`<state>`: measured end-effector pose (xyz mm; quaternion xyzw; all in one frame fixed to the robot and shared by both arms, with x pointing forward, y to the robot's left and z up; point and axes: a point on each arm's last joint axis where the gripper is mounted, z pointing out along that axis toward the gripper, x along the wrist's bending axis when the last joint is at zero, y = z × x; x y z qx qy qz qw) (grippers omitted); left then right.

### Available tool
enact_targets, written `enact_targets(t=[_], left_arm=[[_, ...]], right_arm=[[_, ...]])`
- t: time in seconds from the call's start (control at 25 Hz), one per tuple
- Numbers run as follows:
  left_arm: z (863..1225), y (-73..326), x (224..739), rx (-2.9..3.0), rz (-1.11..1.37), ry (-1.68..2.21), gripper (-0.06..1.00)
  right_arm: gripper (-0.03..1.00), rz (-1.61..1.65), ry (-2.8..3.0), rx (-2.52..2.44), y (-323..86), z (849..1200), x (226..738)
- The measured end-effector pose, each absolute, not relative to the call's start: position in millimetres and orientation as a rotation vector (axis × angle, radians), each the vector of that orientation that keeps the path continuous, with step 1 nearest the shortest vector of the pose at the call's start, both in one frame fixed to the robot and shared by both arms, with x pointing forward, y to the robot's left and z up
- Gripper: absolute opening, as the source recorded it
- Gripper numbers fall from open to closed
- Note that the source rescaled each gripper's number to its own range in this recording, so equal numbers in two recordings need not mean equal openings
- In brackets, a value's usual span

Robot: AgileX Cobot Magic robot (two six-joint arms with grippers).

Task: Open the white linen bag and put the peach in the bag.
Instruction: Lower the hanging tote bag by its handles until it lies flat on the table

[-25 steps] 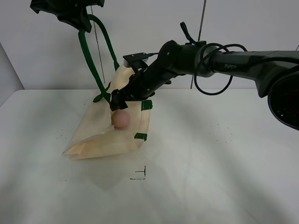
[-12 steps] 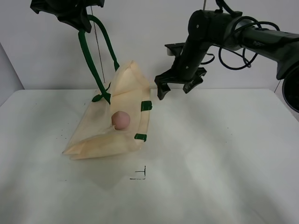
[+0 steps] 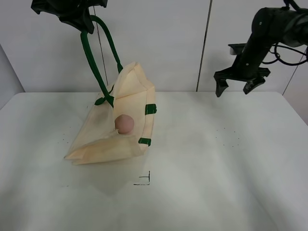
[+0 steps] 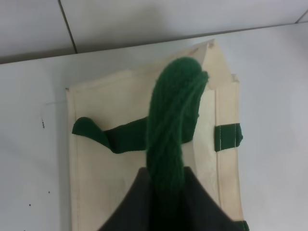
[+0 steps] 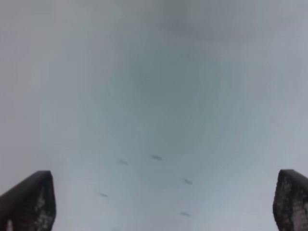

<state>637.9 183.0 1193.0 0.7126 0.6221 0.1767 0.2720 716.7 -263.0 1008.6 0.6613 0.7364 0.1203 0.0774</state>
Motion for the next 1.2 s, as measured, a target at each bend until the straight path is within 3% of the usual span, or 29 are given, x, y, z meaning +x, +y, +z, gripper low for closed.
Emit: enact_targets(t=[0.32,0.52,0.92,1.2], left_arm=[[1193,183,638,1.918,0.476,1.675,0.00],[1193,183,638,1.918,0.476,1.675,0.00],[1193,183,638,1.918,0.476,1.675,0.00],[1193,183,638,1.918,0.476,1.675,0.00]], right_arm=[[1.00,0.340,2.180,2.030,-280,1010,714],[1.00,0.326,2.193,2.039,-280,1032,681],[1.00,0.292,2.215,2.059,-285,1079,505],[1.00,0.434,2.128,1.972,-289,1075,378]])
